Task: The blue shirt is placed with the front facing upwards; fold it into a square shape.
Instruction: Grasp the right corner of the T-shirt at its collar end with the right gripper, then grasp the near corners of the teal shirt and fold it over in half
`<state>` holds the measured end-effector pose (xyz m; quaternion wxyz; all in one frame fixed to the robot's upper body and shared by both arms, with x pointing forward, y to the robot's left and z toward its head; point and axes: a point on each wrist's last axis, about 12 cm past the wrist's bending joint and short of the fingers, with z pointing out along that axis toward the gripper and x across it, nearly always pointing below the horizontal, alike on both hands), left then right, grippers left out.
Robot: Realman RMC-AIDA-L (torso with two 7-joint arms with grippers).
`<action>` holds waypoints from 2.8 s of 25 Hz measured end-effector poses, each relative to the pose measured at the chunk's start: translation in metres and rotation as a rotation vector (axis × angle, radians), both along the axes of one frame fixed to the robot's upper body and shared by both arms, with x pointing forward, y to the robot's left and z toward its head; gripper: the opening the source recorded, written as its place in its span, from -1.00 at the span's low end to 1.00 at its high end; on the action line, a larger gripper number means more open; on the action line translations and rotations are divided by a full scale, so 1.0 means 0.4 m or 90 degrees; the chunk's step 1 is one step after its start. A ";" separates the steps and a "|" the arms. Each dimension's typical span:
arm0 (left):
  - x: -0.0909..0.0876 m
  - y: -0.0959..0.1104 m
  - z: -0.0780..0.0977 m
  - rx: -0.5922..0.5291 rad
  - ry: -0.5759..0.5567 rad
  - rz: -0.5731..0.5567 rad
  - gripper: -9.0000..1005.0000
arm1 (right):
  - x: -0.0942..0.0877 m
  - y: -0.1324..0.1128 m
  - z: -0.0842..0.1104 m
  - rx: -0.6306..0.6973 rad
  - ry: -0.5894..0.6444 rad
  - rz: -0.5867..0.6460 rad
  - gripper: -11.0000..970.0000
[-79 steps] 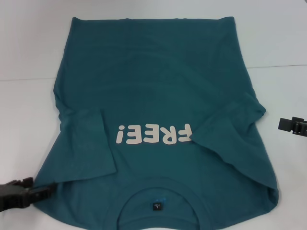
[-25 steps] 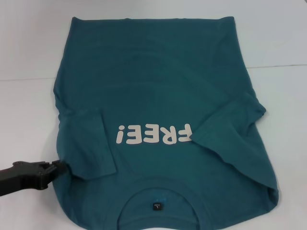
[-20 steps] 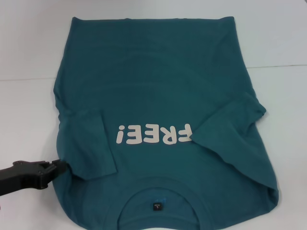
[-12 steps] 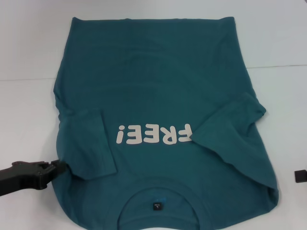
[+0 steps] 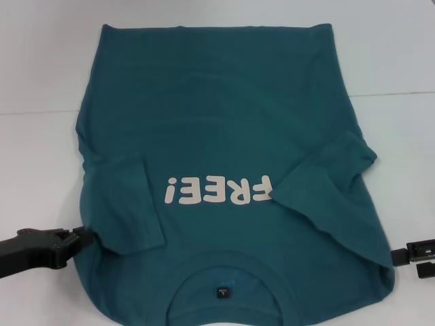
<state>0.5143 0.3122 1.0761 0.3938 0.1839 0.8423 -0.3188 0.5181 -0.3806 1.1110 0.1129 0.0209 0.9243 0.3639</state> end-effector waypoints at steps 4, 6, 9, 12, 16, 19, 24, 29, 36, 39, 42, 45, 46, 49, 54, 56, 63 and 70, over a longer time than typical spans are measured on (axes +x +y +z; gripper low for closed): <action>0.000 0.001 -0.001 0.001 0.000 -0.001 -0.89 | 0.011 0.009 -0.011 -0.022 -0.001 -0.002 0.66; 0.000 0.001 -0.001 0.001 0.000 -0.001 -0.89 | 0.019 0.016 -0.013 -0.030 -0.004 0.000 0.66; 0.000 0.001 -0.001 0.001 0.000 -0.001 -0.89 | 0.030 0.024 -0.016 -0.047 -0.005 0.005 0.65; 0.000 0.001 -0.001 0.002 0.000 -0.001 -0.89 | 0.037 0.035 -0.021 -0.059 -0.003 0.014 0.65; -0.001 0.000 -0.002 0.002 0.001 -0.002 -0.89 | 0.046 0.046 -0.024 -0.069 -0.005 0.019 0.64; 0.000 0.000 -0.002 0.001 0.000 -0.003 -0.89 | 0.053 0.057 -0.025 -0.071 -0.008 0.025 0.63; 0.001 -0.001 -0.002 0.002 0.000 -0.004 -0.89 | 0.058 0.063 -0.023 -0.073 -0.013 0.026 0.62; 0.000 0.000 -0.001 0.002 -0.001 -0.002 -0.89 | 0.059 0.061 -0.025 -0.077 -0.014 0.021 0.61; 0.000 0.001 0.000 0.002 -0.002 -0.003 -0.89 | 0.063 0.076 -0.031 -0.090 -0.003 0.039 0.20; 0.000 0.001 0.000 0.002 -0.002 -0.003 -0.89 | 0.063 0.076 -0.034 -0.102 0.005 0.038 0.20; -0.001 0.000 -0.001 0.001 -0.001 -0.004 -0.89 | 0.062 0.072 -0.037 -0.113 0.011 0.035 0.19; -0.001 0.001 -0.001 0.001 -0.001 -0.004 -0.89 | 0.062 0.071 -0.037 -0.117 0.013 0.036 0.19; -0.001 0.001 -0.001 0.001 -0.001 -0.004 -0.89 | 0.062 0.071 -0.037 -0.117 0.013 0.036 0.19; -0.001 0.001 -0.001 0.003 -0.003 -0.005 -0.89 | 0.063 0.074 -0.038 -0.119 0.013 0.040 0.14; -0.001 0.001 -0.001 0.005 -0.005 -0.007 -0.89 | 0.066 0.076 -0.040 -0.125 0.011 0.042 0.05; -0.001 0.001 0.000 0.005 -0.006 -0.007 -0.89 | 0.068 0.077 -0.040 -0.130 0.010 0.044 0.01; -0.001 0.001 0.000 0.005 -0.006 -0.008 -0.89 | 0.079 0.095 -0.043 -0.150 0.012 0.060 -0.51; -0.004 0.009 0.004 -0.001 -0.008 -0.004 -0.89 | 0.081 0.096 -0.034 -0.155 0.006 0.072 -0.83</action>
